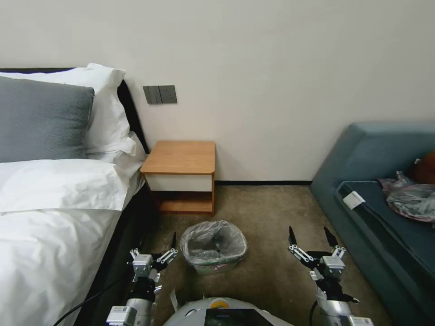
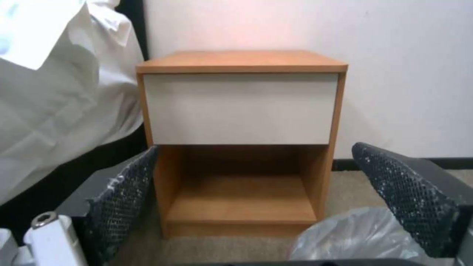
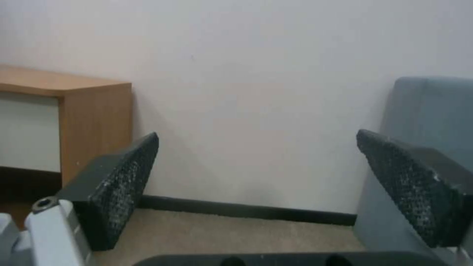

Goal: Pick up the garbage bag from the table and place it over the trash can.

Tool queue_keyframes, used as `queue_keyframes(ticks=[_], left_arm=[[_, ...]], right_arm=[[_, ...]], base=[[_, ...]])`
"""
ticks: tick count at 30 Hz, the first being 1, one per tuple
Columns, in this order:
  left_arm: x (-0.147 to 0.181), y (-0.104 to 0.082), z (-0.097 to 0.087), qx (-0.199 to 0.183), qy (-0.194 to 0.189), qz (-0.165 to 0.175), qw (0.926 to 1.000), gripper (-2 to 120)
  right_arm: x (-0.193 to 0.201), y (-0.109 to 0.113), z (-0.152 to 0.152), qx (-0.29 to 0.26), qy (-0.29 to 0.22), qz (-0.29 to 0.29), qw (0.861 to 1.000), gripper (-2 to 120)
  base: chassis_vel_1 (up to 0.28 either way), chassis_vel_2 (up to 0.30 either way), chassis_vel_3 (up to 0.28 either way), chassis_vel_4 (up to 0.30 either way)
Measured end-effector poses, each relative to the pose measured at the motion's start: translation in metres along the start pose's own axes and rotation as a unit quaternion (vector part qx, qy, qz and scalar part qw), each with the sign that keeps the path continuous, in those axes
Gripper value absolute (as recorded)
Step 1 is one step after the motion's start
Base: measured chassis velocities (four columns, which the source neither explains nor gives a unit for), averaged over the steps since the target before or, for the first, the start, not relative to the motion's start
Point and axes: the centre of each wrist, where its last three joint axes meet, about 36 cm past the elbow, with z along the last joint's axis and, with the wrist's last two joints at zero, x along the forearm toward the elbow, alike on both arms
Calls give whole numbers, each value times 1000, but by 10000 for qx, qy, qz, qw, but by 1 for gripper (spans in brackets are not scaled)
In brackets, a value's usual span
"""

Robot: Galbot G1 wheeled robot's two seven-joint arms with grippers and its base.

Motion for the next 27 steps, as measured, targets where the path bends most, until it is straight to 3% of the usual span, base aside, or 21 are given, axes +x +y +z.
queue_keyframes(ticks=[27], left_arm=[[-1,0,2,-19,24,-60,10000,100]], right_arm=[[1,0,3,23,48,-23,10000,100]], base=[[0,0,0,0]])
